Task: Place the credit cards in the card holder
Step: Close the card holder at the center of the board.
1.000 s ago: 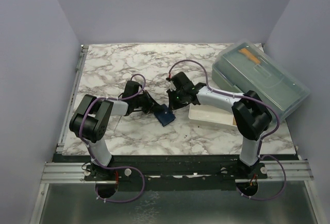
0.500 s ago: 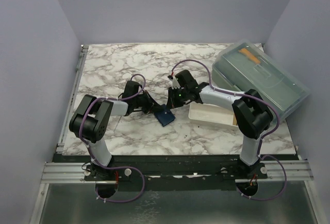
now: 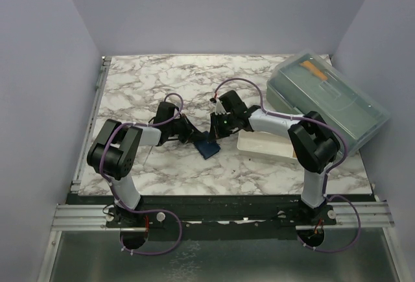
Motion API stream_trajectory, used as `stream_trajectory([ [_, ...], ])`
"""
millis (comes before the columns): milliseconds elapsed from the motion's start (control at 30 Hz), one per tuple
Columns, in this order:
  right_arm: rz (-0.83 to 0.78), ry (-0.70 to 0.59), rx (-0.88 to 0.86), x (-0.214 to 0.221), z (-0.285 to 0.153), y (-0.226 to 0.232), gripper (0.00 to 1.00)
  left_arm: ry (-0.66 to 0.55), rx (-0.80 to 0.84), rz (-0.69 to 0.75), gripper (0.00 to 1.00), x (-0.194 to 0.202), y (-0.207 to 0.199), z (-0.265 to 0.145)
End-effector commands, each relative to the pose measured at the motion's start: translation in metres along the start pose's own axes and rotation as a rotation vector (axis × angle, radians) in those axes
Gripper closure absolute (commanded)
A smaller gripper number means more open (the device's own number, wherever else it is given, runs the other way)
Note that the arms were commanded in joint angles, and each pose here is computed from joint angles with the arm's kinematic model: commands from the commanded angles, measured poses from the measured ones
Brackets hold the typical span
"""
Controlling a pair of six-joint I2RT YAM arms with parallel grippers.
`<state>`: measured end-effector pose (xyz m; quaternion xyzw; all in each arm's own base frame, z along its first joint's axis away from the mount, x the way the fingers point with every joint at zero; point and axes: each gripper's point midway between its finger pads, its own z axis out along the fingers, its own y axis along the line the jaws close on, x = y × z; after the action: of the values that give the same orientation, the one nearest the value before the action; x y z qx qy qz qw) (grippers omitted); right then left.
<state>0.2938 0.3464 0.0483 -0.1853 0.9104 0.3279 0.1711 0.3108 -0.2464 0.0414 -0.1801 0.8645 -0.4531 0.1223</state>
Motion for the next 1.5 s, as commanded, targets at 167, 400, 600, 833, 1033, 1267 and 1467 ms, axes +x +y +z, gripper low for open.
stream_trajectory([
  [167, -0.017, -0.007, -0.014, 0.0, 0.002, 0.001, 1.0, 0.0, -0.08, -0.004, 1.0, 0.009, 0.023, 0.0],
  [400, -0.177, -0.033, 0.208, -0.003, -0.019, -0.002, 0.74, 0.0, -0.078, -0.003, 1.0, 0.009, 0.022, -0.001],
  [600, -0.227, -0.023, 0.259, -0.002, -0.014, -0.004, 0.61, 0.005, -0.08, -0.003, 1.0, 0.01, 0.024, 0.0],
  [833, -0.252, -0.028, 0.3, -0.008, -0.008, -0.007, 0.6, 0.005, -0.076, 0.0, 1.0, 0.01, 0.022, -0.001],
  [1033, -0.254, -0.02, 0.306, -0.01, -0.005, -0.008, 0.68, 0.005, -0.076, 0.001, 1.0, 0.01, 0.022, 0.0],
  [1267, -0.254, 0.001, 0.279, -0.006, -0.001, -0.004, 0.69, 0.005, -0.074, 0.004, 1.0, 0.009, 0.021, 0.0],
  [1467, -0.264, 0.0, 0.267, -0.003, -0.004, 0.001, 0.61, 0.008, -0.077, 0.003, 1.0, 0.01, 0.023, 0.0],
])
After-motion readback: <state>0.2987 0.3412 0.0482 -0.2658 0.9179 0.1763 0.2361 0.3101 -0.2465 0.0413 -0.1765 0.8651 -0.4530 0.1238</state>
